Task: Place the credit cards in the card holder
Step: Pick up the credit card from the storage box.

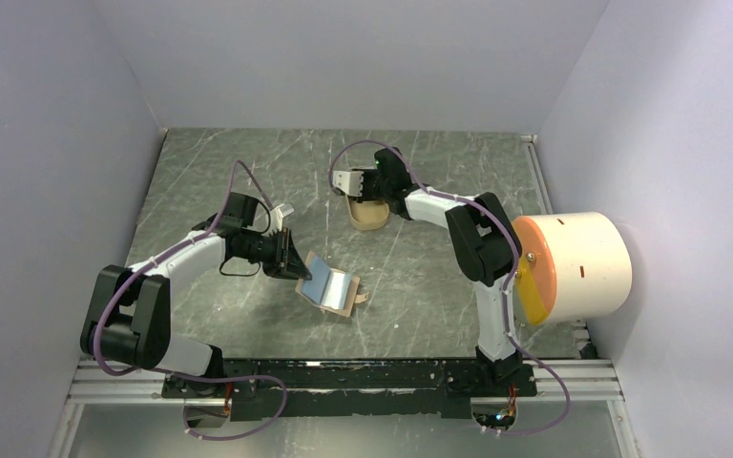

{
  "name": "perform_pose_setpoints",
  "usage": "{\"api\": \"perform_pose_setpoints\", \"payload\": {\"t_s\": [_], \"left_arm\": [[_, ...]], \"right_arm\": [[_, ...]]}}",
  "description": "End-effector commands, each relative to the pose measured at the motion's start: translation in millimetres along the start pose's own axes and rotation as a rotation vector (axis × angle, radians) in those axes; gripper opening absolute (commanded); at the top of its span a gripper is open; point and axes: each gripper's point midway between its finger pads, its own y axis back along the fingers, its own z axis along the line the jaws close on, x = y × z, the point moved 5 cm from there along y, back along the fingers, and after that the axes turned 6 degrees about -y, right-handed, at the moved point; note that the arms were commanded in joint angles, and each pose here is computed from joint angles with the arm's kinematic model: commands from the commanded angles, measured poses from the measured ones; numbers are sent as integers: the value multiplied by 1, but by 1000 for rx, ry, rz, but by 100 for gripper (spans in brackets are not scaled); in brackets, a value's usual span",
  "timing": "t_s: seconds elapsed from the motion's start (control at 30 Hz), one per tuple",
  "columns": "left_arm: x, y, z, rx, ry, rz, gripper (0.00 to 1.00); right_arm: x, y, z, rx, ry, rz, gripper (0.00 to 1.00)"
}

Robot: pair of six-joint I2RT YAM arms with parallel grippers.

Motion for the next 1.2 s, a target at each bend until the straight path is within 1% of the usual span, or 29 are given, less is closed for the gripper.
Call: {"api": "perform_pose_setpoints", "payload": {"t_s": [0.0,0.13,0.37,0.57,0.83,0.93,1.03,1.17], "left_arm": [[2,2,0,14,0,-1,19],[2,2,0,13,-1,-1,19],[2,2,0,12,-1,-1,19],[2,2,-1,13,-3,-4,19],[2,2,0,16,1,0,19],[2,1,-1,18,2,3,19],[2,1,0,19,3,4,19],[2,1,-1,21,1,3,19]], "right_arm": [[-10,13,-30,69,6,-30,34],[-9,13,-30,64,3,-29,30],[-9,16,-32,65,9,-28,26],[-10,19,-33,63,9,-32,15],[-10,20,-31,44,8,-29,4],[-11,21,-32,49,6,-29,4],[-12,21,-39,79,2,-27,6],[-13,21,-47,89,3,-26,6]]}}
